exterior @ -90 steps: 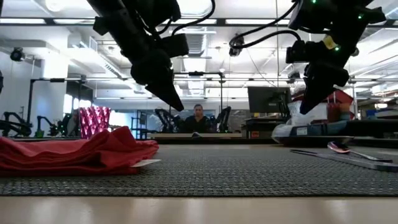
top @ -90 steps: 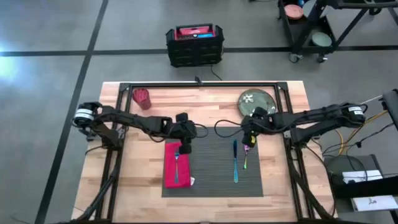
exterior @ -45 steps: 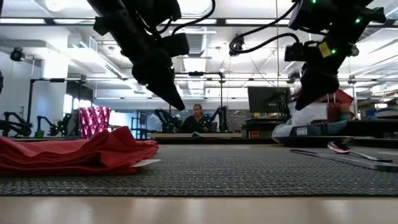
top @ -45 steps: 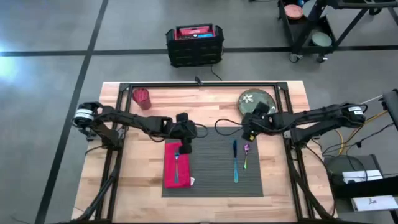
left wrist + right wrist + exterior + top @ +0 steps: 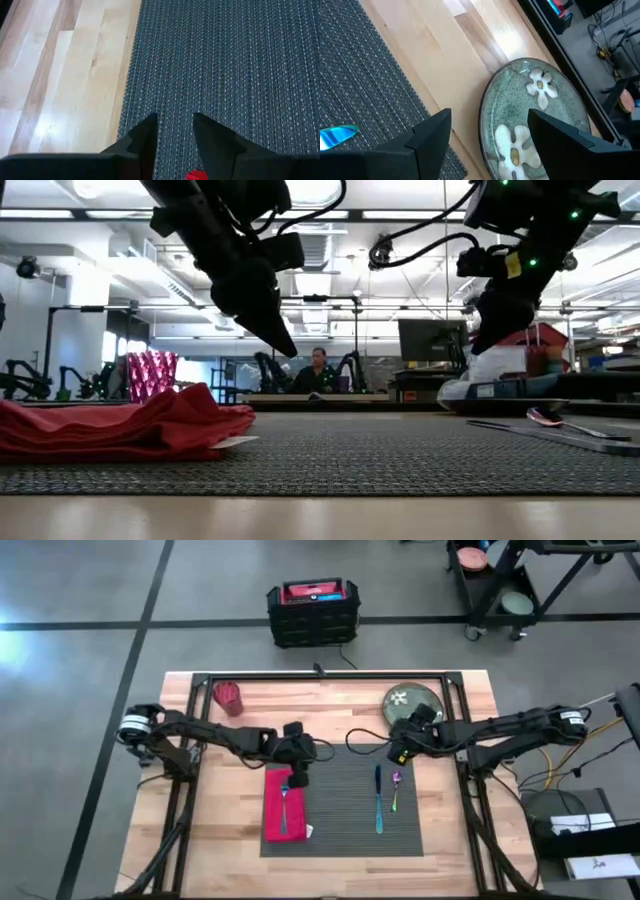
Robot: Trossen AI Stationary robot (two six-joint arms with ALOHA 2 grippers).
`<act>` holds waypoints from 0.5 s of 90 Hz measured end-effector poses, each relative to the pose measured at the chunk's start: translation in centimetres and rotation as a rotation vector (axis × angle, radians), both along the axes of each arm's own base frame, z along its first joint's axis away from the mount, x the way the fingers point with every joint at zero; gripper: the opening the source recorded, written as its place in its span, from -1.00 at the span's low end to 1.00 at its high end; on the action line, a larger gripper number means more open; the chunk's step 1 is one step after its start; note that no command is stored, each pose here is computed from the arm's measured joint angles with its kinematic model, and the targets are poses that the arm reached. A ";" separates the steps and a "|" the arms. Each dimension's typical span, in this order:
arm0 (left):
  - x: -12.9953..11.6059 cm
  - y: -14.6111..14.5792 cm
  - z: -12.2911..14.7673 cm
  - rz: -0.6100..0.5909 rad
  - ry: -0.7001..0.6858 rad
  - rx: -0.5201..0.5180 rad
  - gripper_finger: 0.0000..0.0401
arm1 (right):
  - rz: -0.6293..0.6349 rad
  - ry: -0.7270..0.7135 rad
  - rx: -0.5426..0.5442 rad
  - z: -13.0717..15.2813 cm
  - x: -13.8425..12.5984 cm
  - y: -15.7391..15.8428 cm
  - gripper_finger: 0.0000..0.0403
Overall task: Set table place
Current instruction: Put the green plate on the center of the gray table mat
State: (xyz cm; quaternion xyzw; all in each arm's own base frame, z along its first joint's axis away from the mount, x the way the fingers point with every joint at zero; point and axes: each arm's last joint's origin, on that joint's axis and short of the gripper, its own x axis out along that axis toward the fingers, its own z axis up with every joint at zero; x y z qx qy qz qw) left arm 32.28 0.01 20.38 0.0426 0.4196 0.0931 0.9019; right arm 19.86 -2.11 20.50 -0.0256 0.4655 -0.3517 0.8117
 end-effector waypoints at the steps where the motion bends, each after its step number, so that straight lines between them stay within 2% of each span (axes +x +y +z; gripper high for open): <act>1: 0.0 0.0 0.0 0.000 0.000 0.000 -0.43 | 0.000 0.000 0.000 0.0 0.0 0.0 0.24; 17: 0.0 0.0 0.0 0.003 -0.001 -0.002 -0.43 | -0.038 -0.014 0.017 -0.1 -0.1 0.0 0.19; 45: 0.2 0.0 0.1 0.004 -0.024 -0.003 -0.43 | -0.043 0.056 0.019 -0.8 -0.9 0.0 0.17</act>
